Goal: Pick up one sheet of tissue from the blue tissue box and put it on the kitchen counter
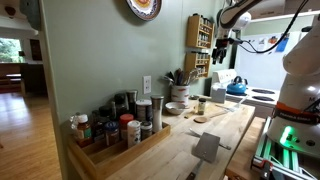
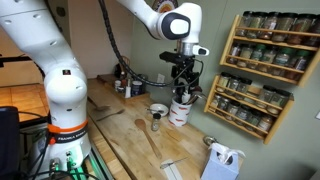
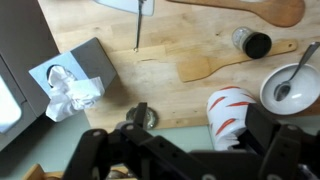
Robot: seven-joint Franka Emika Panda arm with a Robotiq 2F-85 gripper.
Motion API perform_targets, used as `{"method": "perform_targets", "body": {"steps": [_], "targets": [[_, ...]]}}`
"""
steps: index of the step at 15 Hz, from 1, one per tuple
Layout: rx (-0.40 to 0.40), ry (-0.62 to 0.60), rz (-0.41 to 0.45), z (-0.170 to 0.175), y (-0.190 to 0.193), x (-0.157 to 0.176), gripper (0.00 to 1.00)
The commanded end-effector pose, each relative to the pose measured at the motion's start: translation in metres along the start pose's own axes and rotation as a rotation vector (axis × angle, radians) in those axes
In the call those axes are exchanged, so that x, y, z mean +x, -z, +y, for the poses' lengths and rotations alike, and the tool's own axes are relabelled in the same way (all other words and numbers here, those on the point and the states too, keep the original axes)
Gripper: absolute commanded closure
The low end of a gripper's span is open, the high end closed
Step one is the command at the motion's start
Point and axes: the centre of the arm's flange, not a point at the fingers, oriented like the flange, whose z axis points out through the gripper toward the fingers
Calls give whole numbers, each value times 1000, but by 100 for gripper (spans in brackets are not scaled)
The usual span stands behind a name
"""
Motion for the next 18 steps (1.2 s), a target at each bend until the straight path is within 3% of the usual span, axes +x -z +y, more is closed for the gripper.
{"method": "perform_targets", "body": {"steps": [1,3,11,18], "targets": [[-73,-77,-74,20,-35,13,0],[-95,-111,-95,37,-50,22,0],[-238,-172,13,89,-92,84,0],[-265,-137,-46,134,-139,110,0]]}}
